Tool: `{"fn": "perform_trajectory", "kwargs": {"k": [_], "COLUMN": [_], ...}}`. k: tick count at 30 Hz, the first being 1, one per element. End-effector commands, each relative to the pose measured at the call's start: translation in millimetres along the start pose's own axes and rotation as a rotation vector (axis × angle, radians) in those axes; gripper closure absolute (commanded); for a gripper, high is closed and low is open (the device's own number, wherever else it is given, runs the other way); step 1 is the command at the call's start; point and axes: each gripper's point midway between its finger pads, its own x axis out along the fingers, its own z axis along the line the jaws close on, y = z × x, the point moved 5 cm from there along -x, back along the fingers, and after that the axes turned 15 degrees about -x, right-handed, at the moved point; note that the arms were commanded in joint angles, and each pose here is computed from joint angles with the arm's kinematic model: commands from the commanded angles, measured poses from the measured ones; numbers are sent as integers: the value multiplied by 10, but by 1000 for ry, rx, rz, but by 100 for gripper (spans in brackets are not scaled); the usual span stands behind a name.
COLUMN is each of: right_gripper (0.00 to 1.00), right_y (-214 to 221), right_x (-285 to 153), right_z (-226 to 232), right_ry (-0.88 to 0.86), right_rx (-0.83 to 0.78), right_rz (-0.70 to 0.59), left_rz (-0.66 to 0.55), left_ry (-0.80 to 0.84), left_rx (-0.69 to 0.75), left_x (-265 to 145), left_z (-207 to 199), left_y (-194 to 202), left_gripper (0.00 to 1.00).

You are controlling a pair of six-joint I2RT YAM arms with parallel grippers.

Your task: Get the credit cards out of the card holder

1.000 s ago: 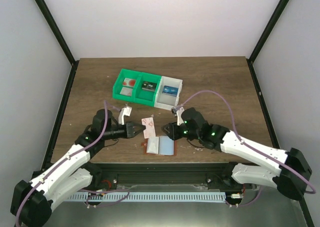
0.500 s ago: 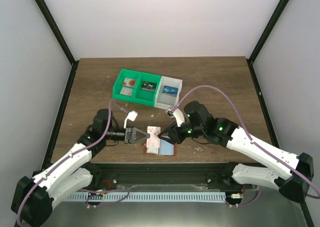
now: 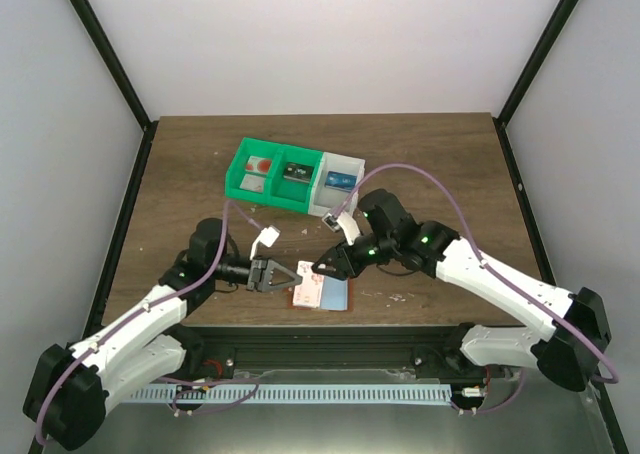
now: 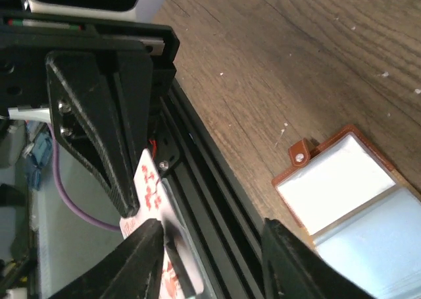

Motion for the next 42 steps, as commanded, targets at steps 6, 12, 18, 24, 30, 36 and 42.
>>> {"fn": "perform_trajectory", "kwargs": {"k": [6,12,18,24,30,36,42], "right_gripper": [87,99,99,100,100,99,100], "right_y": [-154,-64,-115,-319,-482,-703,-783], "right_x": [-82,-48,-71,-170,-234,-309,-299], "right_z": [96,105,12,-44,-104,-207,-372], "right_ry": [-133,-186,-115,-70,-93,-112,-76], "right_rx": [-65,-32,32,138,303,444,543], "right_rz": [-72,-84,-151,-308,-498,-680,-778], "left_rz": [41,5,-126,-380,-565,-713,-787], "left_ry": [37,7,-25,4,66,179,236], "left_rx": [25,12,-54,-127,-152,-243,-246], "left_x": [23,28,-11,-180,-364,-529,-624], "left_z": [-12,23,-7,-58,-214,-257,-318], "left_y": [41,-13,-185,-308,-378,-399,-420], "left_gripper": [100,90,37,20,17,17,23]}}
